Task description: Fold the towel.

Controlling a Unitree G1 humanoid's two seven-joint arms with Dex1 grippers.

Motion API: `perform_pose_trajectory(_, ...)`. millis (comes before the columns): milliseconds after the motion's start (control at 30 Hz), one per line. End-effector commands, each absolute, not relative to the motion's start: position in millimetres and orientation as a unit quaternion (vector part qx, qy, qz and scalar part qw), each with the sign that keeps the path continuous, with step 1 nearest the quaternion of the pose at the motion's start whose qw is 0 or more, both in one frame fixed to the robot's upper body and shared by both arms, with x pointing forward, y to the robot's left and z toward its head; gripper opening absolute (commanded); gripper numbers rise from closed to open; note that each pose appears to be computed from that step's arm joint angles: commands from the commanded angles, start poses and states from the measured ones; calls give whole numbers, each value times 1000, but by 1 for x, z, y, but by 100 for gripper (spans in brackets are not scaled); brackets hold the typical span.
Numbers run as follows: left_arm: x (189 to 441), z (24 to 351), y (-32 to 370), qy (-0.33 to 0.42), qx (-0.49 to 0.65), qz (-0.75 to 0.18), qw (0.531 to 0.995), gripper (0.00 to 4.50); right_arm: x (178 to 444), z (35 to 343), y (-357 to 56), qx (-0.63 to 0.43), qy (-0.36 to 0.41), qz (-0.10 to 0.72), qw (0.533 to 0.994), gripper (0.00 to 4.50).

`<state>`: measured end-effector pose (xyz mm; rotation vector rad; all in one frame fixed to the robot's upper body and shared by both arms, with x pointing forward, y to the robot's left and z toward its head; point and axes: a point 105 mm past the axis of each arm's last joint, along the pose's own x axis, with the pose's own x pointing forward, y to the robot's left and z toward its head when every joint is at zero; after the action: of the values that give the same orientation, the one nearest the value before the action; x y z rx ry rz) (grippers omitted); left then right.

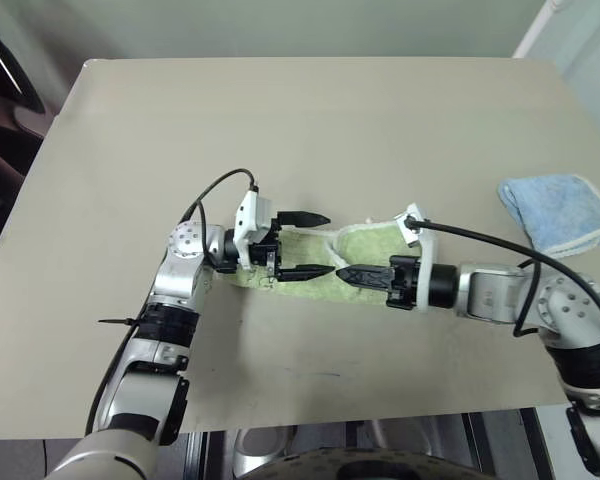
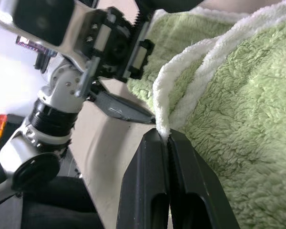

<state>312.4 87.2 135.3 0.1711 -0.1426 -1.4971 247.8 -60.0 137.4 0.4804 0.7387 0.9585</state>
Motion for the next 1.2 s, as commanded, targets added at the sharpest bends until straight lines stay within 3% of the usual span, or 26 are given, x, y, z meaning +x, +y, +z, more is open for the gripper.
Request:
perform_pose_trajectory(33, 311, 148, 85, -86, 73, -685, 719, 450, 249, 139, -55, 218, 324, 450, 803, 68)
perform_pose_trajectory(267, 321, 163, 91, -89, 47, -672, 734, 450, 246, 142, -54, 216, 311, 462, 802, 290)
perform_pose_trajectory(400, 326, 174, 93, -98, 29, -663, 742, 450, 239, 174, -57, 187, 217, 494, 821, 433)
perform_pose_trajectory(633, 319, 198, 83, -86, -58, -676, 729, 450, 230, 213, -93, 148, 61, 482, 861, 449)
perform_pose_trajectory(700, 314, 197, 81, -68, -60, -689, 719, 450, 231, 213, -106, 148, 45, 466, 871, 393)
perform_pose_trajectory(800, 309, 191, 73, -60, -51, -697, 712, 394, 242, 197, -132, 129, 48, 410, 902, 294)
perform_pose_trajectory(1067, 286, 169, 58, -35, -21, -740, 671, 105, 254, 163, -141, 93, 64, 377, 919, 10)
perform_pose_trajectory(1167, 278, 139, 52, -20, 54, -756, 652, 4, 261, 152, -138, 110, 76, 372, 919, 0)
perform_pose_trajectory(1200, 276, 130, 50, -14, 63, -760, 647, 4, 262, 151, -137, 116, 76, 374, 917, 0)
